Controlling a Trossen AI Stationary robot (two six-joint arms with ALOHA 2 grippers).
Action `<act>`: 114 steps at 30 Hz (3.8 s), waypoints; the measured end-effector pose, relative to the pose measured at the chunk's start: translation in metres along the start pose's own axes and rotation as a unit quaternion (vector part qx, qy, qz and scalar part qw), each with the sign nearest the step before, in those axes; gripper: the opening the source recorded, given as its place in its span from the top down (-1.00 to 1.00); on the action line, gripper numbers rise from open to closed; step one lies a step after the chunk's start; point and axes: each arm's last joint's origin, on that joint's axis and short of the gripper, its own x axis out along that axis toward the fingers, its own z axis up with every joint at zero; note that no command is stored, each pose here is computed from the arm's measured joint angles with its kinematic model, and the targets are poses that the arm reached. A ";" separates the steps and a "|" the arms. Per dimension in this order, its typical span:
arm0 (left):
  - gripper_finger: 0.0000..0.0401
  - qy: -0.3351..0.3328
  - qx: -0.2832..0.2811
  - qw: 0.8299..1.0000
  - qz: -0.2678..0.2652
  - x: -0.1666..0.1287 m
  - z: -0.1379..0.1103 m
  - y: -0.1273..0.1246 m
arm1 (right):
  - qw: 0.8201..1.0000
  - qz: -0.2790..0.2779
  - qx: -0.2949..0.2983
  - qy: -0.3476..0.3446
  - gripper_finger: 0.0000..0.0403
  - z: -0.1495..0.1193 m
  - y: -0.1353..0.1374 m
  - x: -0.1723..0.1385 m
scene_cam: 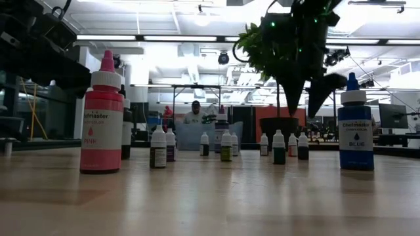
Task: Pick & Place food coloring
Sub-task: Put the small orange food coloring bottle into the black bin
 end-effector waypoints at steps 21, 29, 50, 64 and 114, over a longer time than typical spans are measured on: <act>0.19 0.000 0.000 1.000 0.000 0.000 0.000 0.000 | 1.000 0.022 0.008 0.013 -0.25 0.008 0.003 0.053; 0.19 0.000 0.000 1.000 0.000 0.000 0.000 0.000 | 1.000 0.022 0.007 0.013 -0.25 0.015 -0.002 0.054; 0.19 0.000 0.000 1.000 0.000 0.000 0.000 0.000 | 0.999 0.025 -0.004 0.024 -0.02 0.016 -0.005 0.054; 0.19 0.000 0.000 1.000 0.000 0.000 0.000 0.000 | 0.998 0.041 -0.018 0.036 0.25 0.019 0.000 0.068; 0.19 0.000 0.000 1.000 0.000 0.000 0.000 0.000 | 0.989 0.049 -0.096 -0.098 0.67 0.055 0.030 -0.068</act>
